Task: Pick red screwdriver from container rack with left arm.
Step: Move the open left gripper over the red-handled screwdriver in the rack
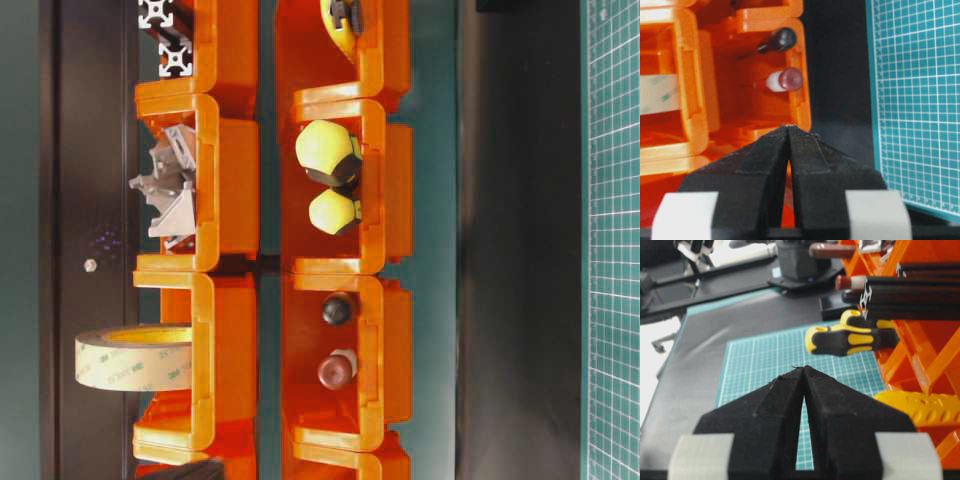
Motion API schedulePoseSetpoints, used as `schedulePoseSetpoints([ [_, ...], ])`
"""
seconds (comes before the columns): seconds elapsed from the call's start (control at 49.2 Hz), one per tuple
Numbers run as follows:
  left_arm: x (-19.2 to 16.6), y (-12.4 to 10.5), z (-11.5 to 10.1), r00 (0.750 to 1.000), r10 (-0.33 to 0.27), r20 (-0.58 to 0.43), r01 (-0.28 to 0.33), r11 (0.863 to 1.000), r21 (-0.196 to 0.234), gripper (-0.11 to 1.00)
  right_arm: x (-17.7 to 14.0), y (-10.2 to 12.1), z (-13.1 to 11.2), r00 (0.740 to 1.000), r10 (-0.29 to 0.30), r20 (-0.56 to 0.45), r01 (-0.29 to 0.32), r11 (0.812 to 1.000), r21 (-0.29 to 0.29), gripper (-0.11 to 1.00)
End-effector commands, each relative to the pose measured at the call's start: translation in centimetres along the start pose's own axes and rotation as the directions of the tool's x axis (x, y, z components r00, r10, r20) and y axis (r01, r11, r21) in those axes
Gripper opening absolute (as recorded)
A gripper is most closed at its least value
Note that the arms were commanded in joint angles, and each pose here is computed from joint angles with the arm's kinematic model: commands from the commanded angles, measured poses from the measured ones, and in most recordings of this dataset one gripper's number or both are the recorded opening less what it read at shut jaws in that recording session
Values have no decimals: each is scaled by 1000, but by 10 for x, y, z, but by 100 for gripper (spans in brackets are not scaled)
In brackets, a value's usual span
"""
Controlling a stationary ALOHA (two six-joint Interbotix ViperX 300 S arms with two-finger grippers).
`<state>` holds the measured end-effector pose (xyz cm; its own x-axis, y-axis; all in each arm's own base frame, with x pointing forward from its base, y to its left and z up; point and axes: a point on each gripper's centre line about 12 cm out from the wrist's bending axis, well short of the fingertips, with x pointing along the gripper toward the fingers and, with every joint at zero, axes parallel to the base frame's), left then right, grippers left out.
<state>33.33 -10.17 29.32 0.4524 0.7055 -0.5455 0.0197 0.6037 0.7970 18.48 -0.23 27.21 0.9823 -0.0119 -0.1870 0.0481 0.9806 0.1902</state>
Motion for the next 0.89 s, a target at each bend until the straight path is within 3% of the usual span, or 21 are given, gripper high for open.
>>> schedulePoseSetpoints([
  [0.0,-6,15,16,1000,4,24,-2,996,-91,0,1,0,1,1000,-1,-12,1,1000,-5,0],
  [0.366,36,1,23,997,-46,57,51,995,-90,0,0,-2,-12,999,-7,-41,6,1000,-24,0],
  [0.874,37,1,15,1000,-12,-15,11,997,-72,0,-3,5,-13,999,32,-38,-33,999,-26,0],
])
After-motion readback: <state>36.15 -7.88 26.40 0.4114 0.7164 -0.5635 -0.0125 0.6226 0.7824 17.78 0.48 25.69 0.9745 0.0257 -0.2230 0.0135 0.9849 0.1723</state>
